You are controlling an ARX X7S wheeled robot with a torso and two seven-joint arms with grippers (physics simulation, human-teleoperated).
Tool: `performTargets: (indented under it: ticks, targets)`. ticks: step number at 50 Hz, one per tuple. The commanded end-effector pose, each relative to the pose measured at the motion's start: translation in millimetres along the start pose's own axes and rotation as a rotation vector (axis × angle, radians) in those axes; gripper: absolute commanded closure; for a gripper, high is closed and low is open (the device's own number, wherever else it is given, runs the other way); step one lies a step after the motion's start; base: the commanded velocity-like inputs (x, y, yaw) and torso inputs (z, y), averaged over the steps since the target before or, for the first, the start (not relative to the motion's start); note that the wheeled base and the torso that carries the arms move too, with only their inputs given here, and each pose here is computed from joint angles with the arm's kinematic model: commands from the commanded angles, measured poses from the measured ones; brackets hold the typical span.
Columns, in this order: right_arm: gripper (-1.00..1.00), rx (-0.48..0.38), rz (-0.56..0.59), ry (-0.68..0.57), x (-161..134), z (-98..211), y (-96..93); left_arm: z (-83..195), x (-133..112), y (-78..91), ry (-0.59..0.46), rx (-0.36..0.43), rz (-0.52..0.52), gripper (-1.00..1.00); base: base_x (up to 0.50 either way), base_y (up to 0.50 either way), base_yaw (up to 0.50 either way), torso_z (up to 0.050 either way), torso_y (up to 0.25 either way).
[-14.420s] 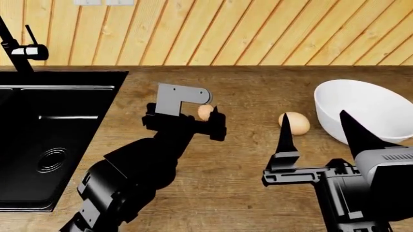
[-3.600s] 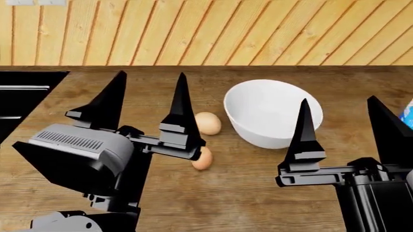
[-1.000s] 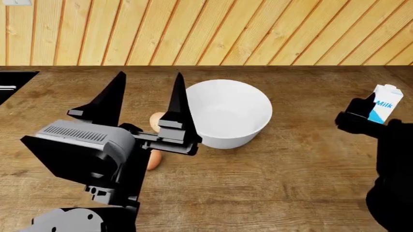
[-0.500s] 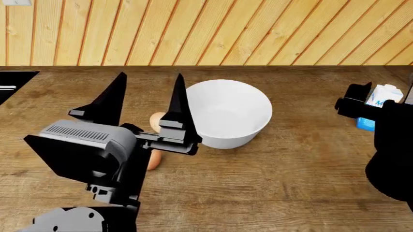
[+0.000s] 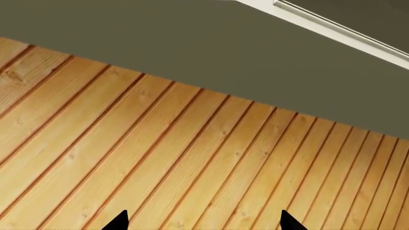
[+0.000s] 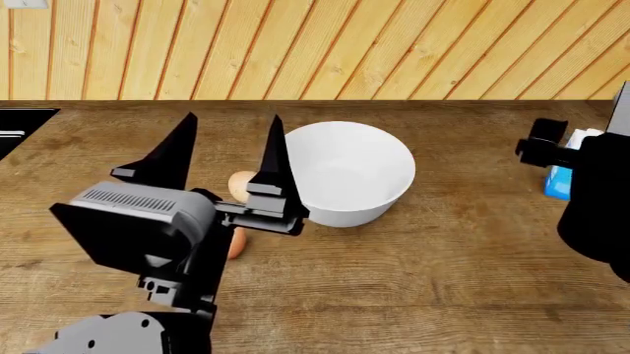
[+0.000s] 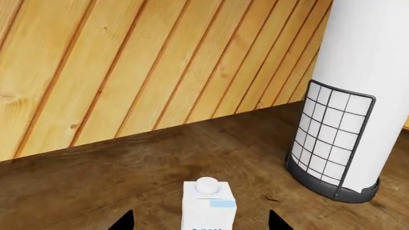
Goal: Place the eggs and milk next to the bowl.
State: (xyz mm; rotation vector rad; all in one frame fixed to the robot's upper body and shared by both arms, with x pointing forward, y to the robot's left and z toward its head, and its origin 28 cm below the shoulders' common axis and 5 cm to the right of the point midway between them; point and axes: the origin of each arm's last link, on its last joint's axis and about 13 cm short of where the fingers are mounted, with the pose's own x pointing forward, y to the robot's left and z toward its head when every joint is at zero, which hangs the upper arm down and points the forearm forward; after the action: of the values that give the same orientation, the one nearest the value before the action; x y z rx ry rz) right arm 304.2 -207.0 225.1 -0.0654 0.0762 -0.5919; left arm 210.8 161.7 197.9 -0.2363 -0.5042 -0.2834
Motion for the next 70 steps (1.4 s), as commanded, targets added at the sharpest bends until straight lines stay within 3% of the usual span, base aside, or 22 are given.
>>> performTargets:
  ticks: [1, 31, 67, 68, 70]
  targets:
    - [-1.0, -0.016, -0.014, 0.037, 20.7, 0.4, 4.4, -3.4, 1.4, 1.5, 0.01, 0.005, 0.003, -1.0, 0.0, 0.0, 0.0, 0.0, 0.0]
    - [-1.0, -0.062, -0.055, 0.143, 54.7, -24.0, 7.1, -10.7, 4.0, 3.7, 0.028, 0.018, 0.008, -1.0, 0.0, 0.0, 0.0, 0.0, 0.0]
    - [-1.0, -0.073, -0.052, 0.174, 77.8, -40.2, 14.3, -13.8, 4.8, 4.4, 0.031, 0.035, 0.004, -1.0, 0.0, 0.0, 0.0, 0.0, 0.0]
    - [1.0, -0.075, -0.054, 0.172, 77.8, -40.1, 14.4, -13.9, 4.7, 4.4, 0.031, 0.035, 0.003, -1.0, 0.0, 0.0, 0.0, 0.0, 0.0]
    - [1.0, -0.081, -0.06, 0.169, 77.0, -39.9, 14.0, -13.8, 4.8, 4.4, 0.031, 0.035, 0.004, -1.0, 0.0, 0.0, 0.0, 0.0, 0.0]
